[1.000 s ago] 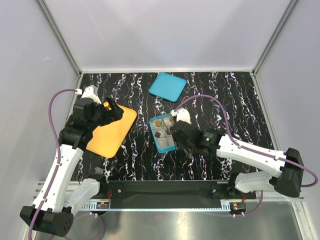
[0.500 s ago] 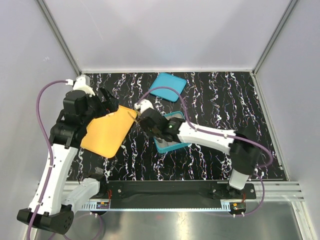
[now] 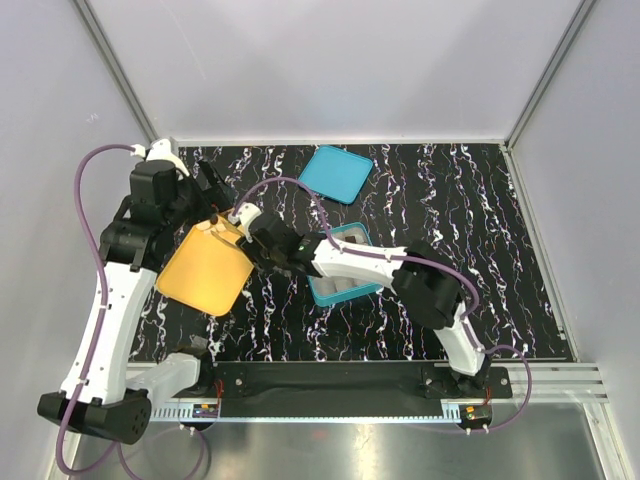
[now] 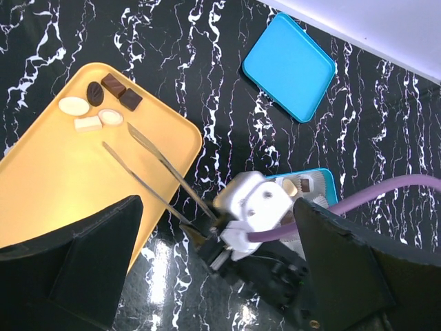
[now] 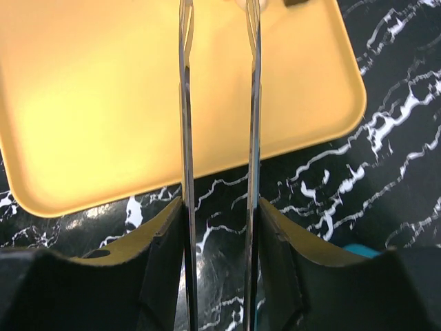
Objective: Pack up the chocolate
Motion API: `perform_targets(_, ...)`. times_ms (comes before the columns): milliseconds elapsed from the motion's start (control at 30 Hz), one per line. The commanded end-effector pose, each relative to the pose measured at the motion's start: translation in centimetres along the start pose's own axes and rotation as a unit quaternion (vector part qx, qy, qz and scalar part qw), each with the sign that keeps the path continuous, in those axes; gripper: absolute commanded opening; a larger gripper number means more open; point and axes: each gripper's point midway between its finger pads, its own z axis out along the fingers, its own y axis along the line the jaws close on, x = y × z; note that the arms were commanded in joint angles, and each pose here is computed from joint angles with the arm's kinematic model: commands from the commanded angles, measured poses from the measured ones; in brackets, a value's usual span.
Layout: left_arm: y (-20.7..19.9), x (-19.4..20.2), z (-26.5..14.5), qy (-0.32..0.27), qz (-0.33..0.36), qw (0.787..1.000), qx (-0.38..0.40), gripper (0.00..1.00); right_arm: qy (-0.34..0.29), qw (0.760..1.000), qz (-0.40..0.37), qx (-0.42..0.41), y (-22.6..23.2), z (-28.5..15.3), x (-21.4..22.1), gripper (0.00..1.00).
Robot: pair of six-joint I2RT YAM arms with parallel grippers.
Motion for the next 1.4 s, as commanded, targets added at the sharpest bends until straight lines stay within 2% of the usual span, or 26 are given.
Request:
perform_targets(0, -1.0, -2.2, -0.7, -0.026, -0.014, 1.000, 0.009, 0.99, -0.064, 0.998, -0.019, -0.018, 0.5, 0.8, -4.5, 0.50)
perform_targets(267, -1.2, -4.2, -0.5, -0.045, -0.030, 0.999, 0.002, 0.99, -0.060, 0.998, -0.017, -0.025, 1.1, 3.1, -4.2, 0.51)
perform_targets(700, -0.8, -3.4, -0.4, -0.043, -0.027, 0.999, 0.006, 0.99, -0.034, 0.999, -0.027, -0.018, 1.1, 6.2, -2.3, 0.51)
perform_targets(967, -1.2, -3.9, -0.6, -0.052, -0.029, 0.998, 0.018, 0.99, -0.022, 0.999, -0.032, -0.026, 1.7, 6.4, -1.5, 0.51)
perform_targets(1367, -1.4, -3.5, -0.3, -0.048, -0.032, 0.998, 0.024, 0.99, -0.021, 0.997, -0.060, -0.046, 4.0, 4.4, -1.5, 0.50)
